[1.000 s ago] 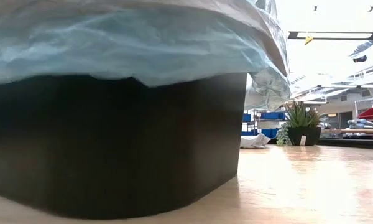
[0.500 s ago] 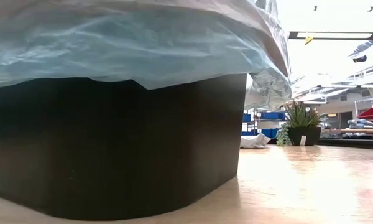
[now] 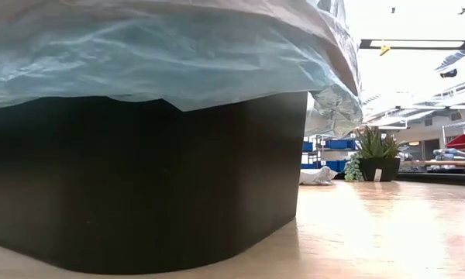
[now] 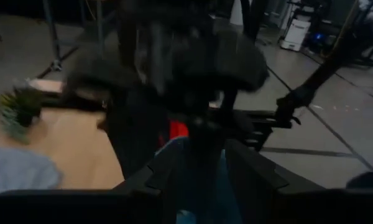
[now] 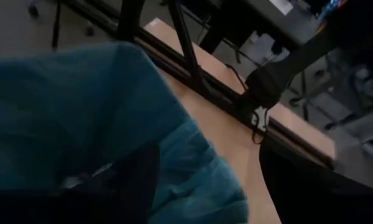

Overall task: Place trash/remove bag and relplace
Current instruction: Close the light blue trash bag

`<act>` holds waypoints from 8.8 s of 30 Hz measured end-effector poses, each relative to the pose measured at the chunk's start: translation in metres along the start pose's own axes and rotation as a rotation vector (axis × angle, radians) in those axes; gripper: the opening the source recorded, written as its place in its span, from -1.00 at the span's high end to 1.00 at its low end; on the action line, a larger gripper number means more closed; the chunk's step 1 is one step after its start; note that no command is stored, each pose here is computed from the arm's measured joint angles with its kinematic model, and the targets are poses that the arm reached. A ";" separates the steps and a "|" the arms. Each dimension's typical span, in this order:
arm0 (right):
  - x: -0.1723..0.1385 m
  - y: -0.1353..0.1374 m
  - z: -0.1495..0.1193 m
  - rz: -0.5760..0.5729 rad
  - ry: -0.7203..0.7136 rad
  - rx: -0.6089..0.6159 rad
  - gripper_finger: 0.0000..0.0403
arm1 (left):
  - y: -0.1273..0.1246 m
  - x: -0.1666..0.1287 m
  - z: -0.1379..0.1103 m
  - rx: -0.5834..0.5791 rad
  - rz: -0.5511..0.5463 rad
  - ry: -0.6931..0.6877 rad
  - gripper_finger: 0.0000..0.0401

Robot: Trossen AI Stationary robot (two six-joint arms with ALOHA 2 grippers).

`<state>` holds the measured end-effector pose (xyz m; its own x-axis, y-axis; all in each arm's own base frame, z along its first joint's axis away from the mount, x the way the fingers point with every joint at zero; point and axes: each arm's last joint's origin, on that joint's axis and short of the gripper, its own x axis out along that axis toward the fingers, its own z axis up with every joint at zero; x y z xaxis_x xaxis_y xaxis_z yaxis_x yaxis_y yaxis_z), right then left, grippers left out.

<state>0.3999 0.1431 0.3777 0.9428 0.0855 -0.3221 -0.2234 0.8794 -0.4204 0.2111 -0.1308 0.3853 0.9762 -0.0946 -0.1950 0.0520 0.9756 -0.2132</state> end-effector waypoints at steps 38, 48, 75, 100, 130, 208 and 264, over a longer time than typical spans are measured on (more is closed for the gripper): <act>-0.091 -0.047 0.046 -0.151 0.307 0.304 -0.07 | -0.156 0.027 -0.144 -0.141 -0.341 0.250 0.53; -0.100 -0.026 0.045 -0.103 0.385 0.264 -0.07 | -0.159 0.065 -0.175 -0.223 -0.190 0.305 0.61; -0.121 0.012 0.050 -0.235 0.392 0.567 0.03 | -0.092 0.080 -0.215 0.005 0.309 0.646 0.54; -0.114 -0.001 0.007 -0.436 0.665 0.568 0.23 | -0.047 0.065 -0.203 -0.008 0.698 0.699 0.54; -0.084 -0.006 -0.011 -0.313 0.674 0.700 0.99 | -0.082 0.037 -0.186 -0.616 0.741 0.439 0.54; -0.107 -0.064 -0.015 -0.034 0.663 0.761 0.62 | 0.020 0.059 -0.245 -1.096 0.647 0.072 0.37; -0.039 -0.006 0.039 0.337 0.111 0.598 1.00 | -0.073 -0.024 -0.052 -0.720 0.350 0.061 0.98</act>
<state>0.3739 0.1529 0.4254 0.8083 0.3787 -0.4508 -0.2946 0.9231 0.2473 0.1727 -0.2096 0.3555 0.8967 0.1622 -0.4119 -0.4235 0.5855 -0.6913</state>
